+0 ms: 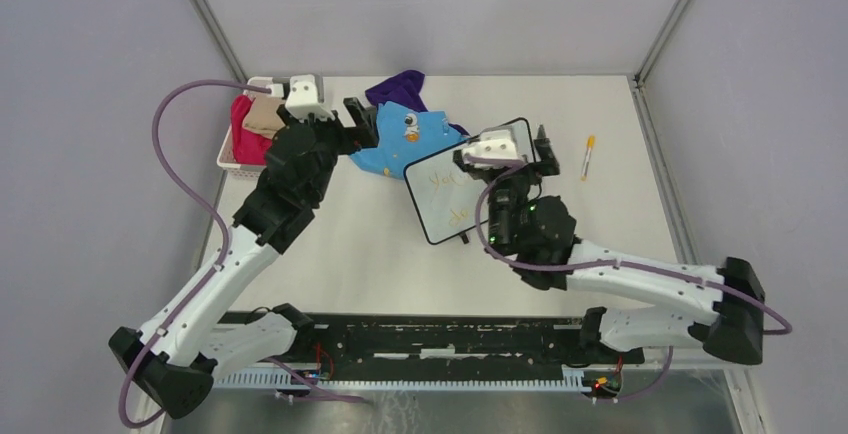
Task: Write a sentence on the whiteboard
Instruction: Reset both arms
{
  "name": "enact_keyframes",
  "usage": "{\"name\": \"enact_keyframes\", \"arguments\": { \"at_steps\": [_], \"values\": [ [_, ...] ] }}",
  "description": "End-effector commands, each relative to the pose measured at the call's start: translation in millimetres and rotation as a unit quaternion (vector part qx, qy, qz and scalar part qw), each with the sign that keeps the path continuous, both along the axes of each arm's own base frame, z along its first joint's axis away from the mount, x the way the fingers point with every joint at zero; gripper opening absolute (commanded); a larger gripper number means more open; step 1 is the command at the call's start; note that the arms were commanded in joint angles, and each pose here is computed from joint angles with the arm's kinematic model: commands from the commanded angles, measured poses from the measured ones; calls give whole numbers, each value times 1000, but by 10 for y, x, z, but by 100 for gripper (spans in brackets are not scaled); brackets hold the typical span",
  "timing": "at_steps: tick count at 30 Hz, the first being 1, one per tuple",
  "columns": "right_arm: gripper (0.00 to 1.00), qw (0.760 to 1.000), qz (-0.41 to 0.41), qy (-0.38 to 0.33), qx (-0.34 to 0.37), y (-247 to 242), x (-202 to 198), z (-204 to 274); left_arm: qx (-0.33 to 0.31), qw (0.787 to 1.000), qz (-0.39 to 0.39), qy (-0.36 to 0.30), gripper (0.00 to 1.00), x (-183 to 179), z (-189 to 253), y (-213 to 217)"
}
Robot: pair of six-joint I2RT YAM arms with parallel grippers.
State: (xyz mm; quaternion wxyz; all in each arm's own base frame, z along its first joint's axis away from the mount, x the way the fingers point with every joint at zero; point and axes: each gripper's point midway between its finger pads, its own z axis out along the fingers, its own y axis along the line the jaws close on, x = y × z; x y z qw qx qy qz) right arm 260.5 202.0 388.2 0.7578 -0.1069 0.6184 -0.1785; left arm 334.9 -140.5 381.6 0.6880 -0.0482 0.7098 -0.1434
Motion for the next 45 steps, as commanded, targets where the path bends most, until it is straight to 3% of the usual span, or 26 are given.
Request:
{"name": "enact_keyframes", "arguments": {
  "at_steps": [1,4,8,14,22,30,38,45],
  "values": [
    [98,985,12,50,167,-544,230,-135,14,998,6,-67,100,-115,203,81],
    [98,975,7,42,216,-971,278,-297,8,998,23,-52,100,-94,98,78],
    [98,974,-32,14,224,-1331,122,-466,17,999,4,-37,100,-94,-19,-78],
    [98,974,-23,-14,225,-1479,-9,-444,15,999,-18,-37,100,-141,-17,-177],
    [98,979,-14,-37,200,-1501,-34,-361,24,998,-31,-44,100,-196,-40,-249],
    [98,981,13,40,187,-1194,161,-737,38,998,-30,-35,100,-189,-143,-314],
    [98,958,90,64,265,-980,330,-683,42,998,-27,-42,100,-232,-134,-314],
    [98,934,125,43,333,-1037,329,-445,46,997,-32,-48,100,-277,-113,-328]
  ]
}}
